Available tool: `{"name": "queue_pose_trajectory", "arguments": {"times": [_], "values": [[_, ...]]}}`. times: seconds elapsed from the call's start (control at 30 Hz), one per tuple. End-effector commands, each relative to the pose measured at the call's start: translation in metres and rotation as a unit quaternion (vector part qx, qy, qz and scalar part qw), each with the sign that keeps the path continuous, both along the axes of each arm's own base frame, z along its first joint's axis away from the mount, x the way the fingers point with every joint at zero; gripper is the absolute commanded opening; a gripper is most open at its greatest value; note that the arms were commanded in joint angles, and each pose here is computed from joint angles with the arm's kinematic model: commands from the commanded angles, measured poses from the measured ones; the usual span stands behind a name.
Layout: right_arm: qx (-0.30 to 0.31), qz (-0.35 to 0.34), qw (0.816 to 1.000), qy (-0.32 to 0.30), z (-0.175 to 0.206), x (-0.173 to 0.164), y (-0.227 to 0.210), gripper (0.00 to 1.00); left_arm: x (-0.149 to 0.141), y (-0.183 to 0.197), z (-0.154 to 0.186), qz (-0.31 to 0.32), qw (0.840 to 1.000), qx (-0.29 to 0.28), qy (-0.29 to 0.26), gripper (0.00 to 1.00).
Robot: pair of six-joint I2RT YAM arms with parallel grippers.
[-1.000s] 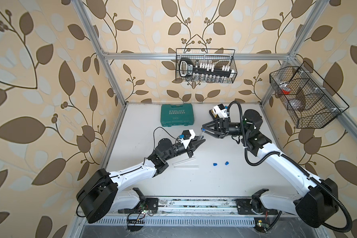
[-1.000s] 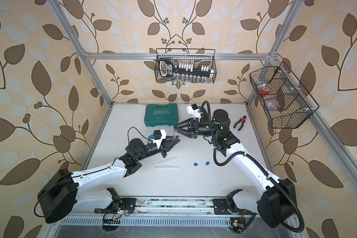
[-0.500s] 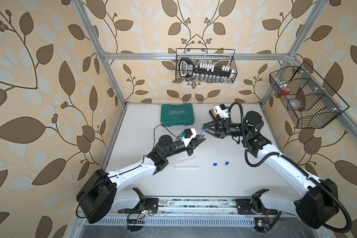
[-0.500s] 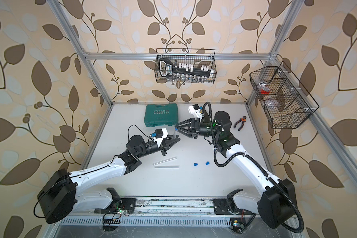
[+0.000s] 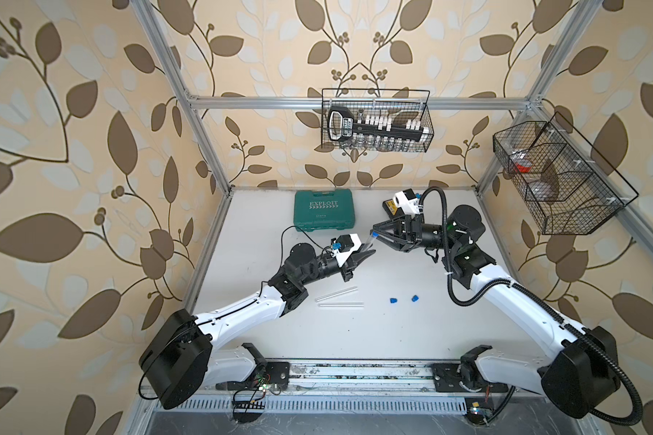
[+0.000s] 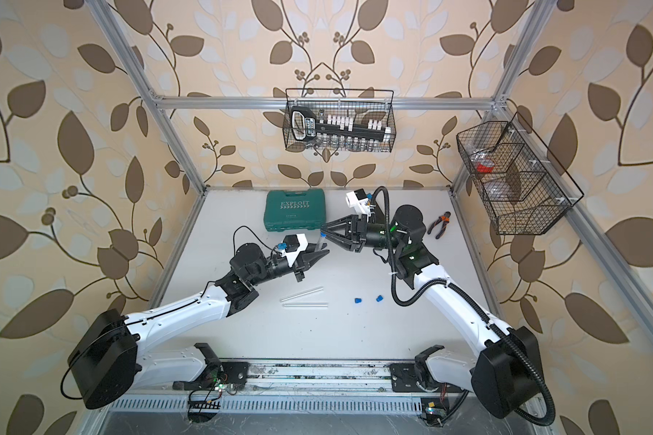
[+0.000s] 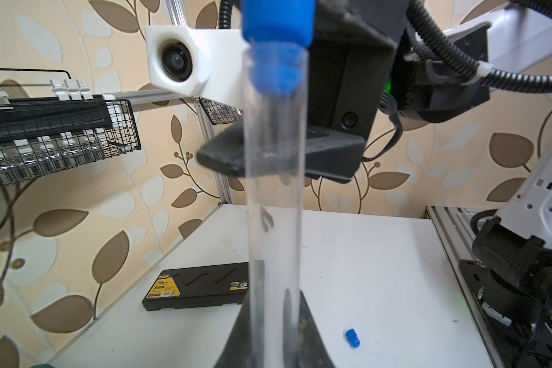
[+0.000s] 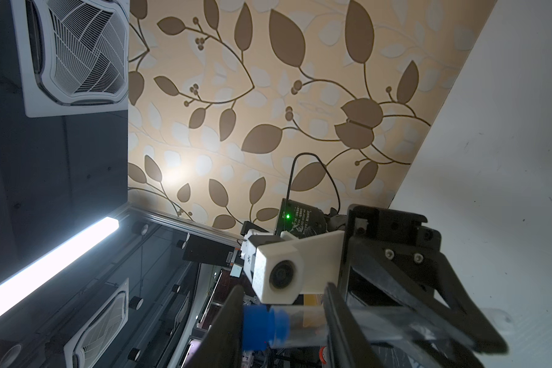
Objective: Insert stoppers into test tubes
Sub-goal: Insert the stopper into the test tube.
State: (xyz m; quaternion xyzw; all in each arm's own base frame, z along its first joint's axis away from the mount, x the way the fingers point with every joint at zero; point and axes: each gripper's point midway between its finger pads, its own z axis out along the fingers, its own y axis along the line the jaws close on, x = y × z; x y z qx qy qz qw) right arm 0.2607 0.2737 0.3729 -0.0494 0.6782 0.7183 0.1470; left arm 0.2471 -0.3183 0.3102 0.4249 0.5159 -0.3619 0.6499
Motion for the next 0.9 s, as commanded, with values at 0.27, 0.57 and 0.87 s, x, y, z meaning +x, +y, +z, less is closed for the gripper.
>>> {"name": "queue_pose_trajectory", "arguments": {"times": [0.27,0.57,0.87], "values": [[-0.1,0.012,0.969,0.224,-0.123,-0.001,0.007,0.33,-0.109,0.06,0.229,-0.06,0.905,-0.247,-0.341,0.0],[-0.119,0.004,0.963,0.24,-0.143,-0.002,0.005,0.31,-0.112,0.062,0.234,-0.061,0.901,-0.249,-0.349,0.0],[-0.152,-0.001,0.952,0.265,-0.176,-0.004,0.002,0.31,-0.114,0.066,0.24,-0.055,0.897,-0.256,-0.357,0.0]]}}
